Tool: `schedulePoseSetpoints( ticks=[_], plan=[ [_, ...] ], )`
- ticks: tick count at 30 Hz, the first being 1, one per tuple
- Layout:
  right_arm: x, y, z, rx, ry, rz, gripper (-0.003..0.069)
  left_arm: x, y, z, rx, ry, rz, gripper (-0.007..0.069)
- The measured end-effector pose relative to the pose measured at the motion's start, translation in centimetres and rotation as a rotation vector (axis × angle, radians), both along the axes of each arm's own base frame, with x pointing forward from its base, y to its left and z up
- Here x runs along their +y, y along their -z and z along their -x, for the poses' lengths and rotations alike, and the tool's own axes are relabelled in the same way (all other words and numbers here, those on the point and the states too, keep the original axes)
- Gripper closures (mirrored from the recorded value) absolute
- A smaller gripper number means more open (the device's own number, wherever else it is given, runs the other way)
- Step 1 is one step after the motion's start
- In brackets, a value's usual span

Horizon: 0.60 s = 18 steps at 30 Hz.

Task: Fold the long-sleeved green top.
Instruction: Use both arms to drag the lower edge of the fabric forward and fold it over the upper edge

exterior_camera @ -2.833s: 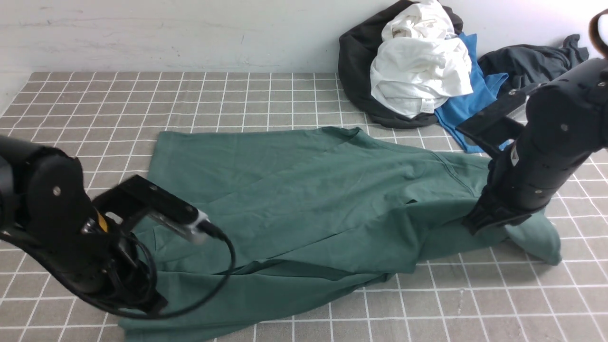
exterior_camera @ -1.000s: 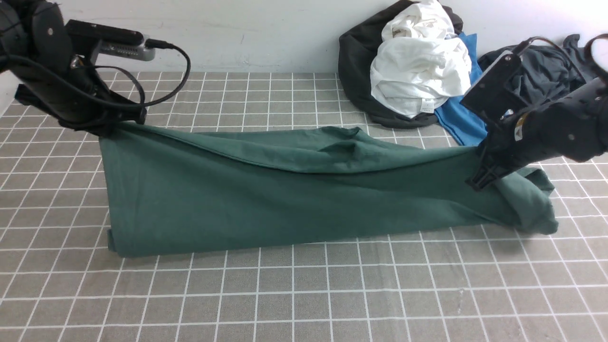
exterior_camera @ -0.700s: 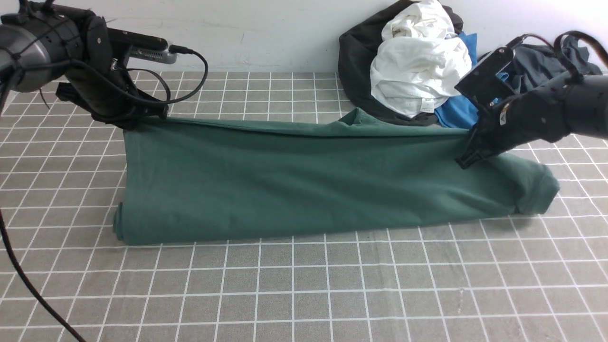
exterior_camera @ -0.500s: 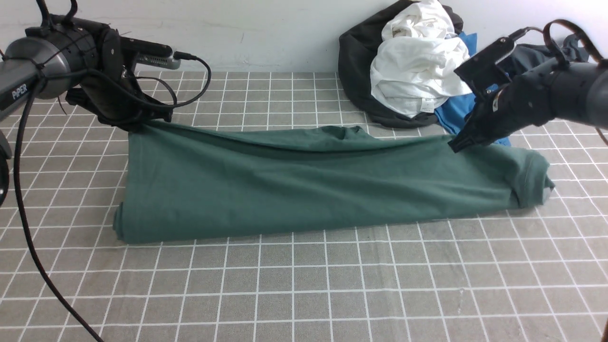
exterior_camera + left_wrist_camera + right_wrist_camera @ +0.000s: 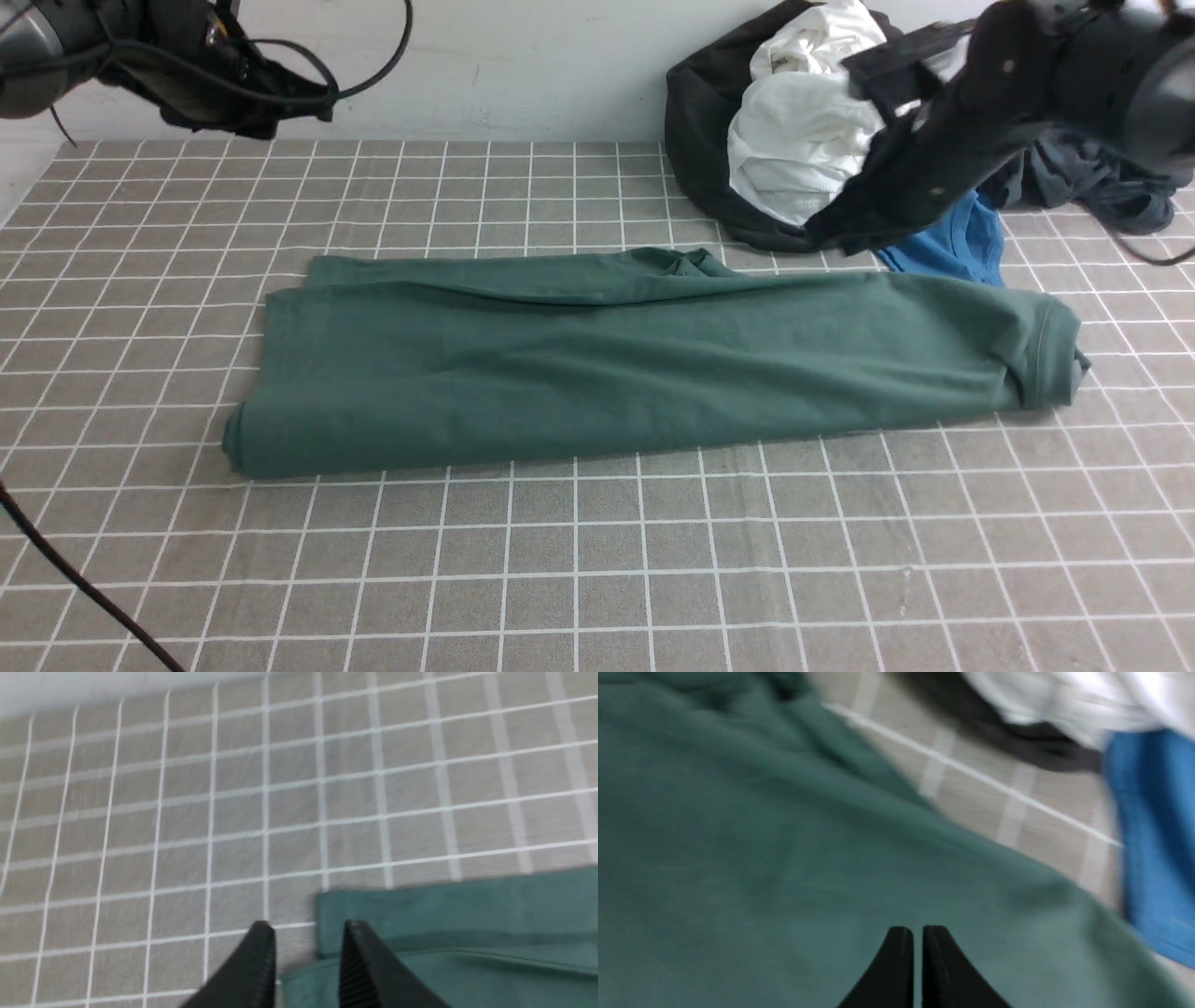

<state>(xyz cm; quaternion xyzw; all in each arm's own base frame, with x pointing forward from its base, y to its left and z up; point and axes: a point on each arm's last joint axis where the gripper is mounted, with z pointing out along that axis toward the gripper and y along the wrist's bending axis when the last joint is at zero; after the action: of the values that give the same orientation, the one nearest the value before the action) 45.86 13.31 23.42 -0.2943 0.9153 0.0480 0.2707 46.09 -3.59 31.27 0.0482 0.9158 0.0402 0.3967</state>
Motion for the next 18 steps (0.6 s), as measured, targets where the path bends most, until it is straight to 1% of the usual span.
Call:
schedulePoseSetpoints(
  ticks=[3,4,6,7,8,10,12,13,15,17,18],
  plan=[
    [3.3,3.6,-0.4,0.005,-0.175,-0.059,0.0669,-1.6,-0.7,2.4,-0.002,0.053,0.000,0.0578],
    [4.1,5.0,-0.8,-0.003,-0.199,-0.084,0.0671,-1.8,-0.5,3.3,0.009,0.063,-0.001,0.0601],
    [4.8,7.4,-1.7,-0.034,-0.205,-0.107,0.0673,-1.9,0.2,5.1,0.033,0.074,-0.002,0.0624],
    [5.1,9.0,-2.7,-0.068,-0.184,-0.118,0.0673,-1.8,0.6,6.4,0.043,0.077,0.000,0.0631],
    [5.1,9.8,-3.3,-0.093,-0.170,-0.120,0.0673,-1.8,0.8,7.2,0.045,0.080,0.002,0.0633],
    [5.1,10.4,-4.9,-0.183,-0.107,-0.144,0.0673,-1.8,0.8,9.6,0.029,0.092,0.018,0.0633],
    [4.9,10.7,-5.6,-0.209,-0.056,-0.167,0.0673,-2.0,0.5,10.7,0.013,0.103,0.026,0.0633],
    [4.6,10.9,-6.1,-0.225,0.001,-0.197,0.0673,-2.1,0.3,11.8,-0.004,0.111,0.032,0.0633],
    [3.6,10.7,-7.3,-0.251,0.159,-0.293,0.0671,-2.4,-0.2,14.5,-0.039,0.135,0.048,0.0633],
    [2.3,9.8,-8.1,-0.277,0.232,-0.328,0.0666,-2.2,-0.2,16.5,-0.042,0.142,0.053,0.0633],
    [1.6,9.2,-8.4,-0.287,0.242,-0.323,0.0664,-2.2,-0.1,17.2,-0.035,0.145,0.052,0.0633]
  ],
)
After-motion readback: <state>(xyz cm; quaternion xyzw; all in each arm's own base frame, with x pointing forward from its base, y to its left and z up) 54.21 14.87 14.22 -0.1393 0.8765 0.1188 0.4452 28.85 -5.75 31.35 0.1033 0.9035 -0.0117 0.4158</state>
